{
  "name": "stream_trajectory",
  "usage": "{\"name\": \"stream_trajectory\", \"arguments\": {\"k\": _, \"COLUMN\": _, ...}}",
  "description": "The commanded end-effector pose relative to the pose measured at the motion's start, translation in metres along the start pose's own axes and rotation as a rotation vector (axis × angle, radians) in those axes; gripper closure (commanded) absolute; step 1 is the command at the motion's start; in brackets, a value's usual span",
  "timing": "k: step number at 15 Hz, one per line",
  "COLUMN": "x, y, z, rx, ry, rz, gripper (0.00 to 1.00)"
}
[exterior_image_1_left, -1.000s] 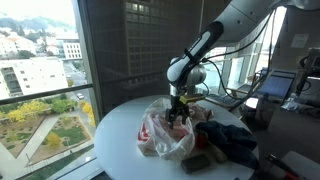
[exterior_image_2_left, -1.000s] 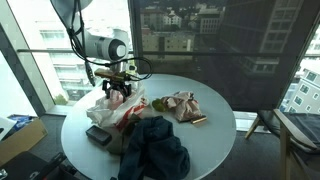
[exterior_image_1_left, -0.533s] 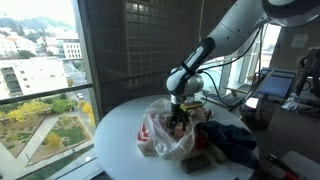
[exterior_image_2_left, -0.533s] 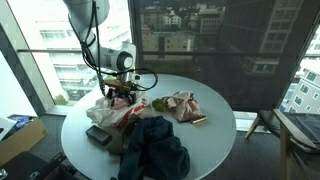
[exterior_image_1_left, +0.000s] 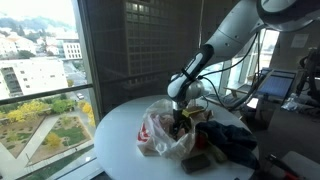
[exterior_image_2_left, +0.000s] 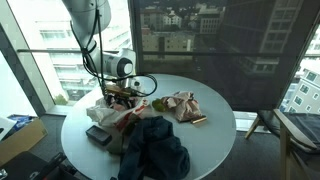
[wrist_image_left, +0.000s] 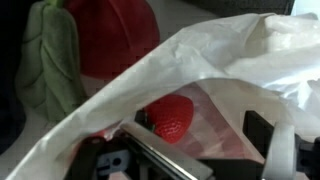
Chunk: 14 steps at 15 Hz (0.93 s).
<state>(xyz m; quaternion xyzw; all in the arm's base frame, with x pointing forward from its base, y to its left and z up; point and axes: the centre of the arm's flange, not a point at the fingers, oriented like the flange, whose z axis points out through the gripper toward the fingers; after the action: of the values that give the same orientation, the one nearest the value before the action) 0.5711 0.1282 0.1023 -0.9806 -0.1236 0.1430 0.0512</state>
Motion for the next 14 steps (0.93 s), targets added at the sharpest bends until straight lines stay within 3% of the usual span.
{"name": "stream_trajectory", "arguments": {"k": 1, "x": -0.003, "y": 0.0, "z": 0.002, "rx": -0.03, "ry": -0.013, "rz": -0.019, "gripper": 0.25}}
{"name": "stream_trajectory", "arguments": {"k": 3, "x": -0.005, "y": -0.003, "z": 0.0, "rx": -0.033, "ry": -0.013, "rz": -0.029, "gripper": 0.34}}
{"name": "stream_trajectory", "arguments": {"k": 9, "x": -0.005, "y": -0.007, "z": -0.014, "rx": -0.033, "ry": 0.007, "rz": -0.008, "gripper": 0.79}}
{"name": "stream_trajectory", "arguments": {"k": 14, "x": -0.005, "y": -0.018, "z": -0.05, "rx": -0.063, "ry": 0.08, "rz": -0.02, "gripper": 0.79}}
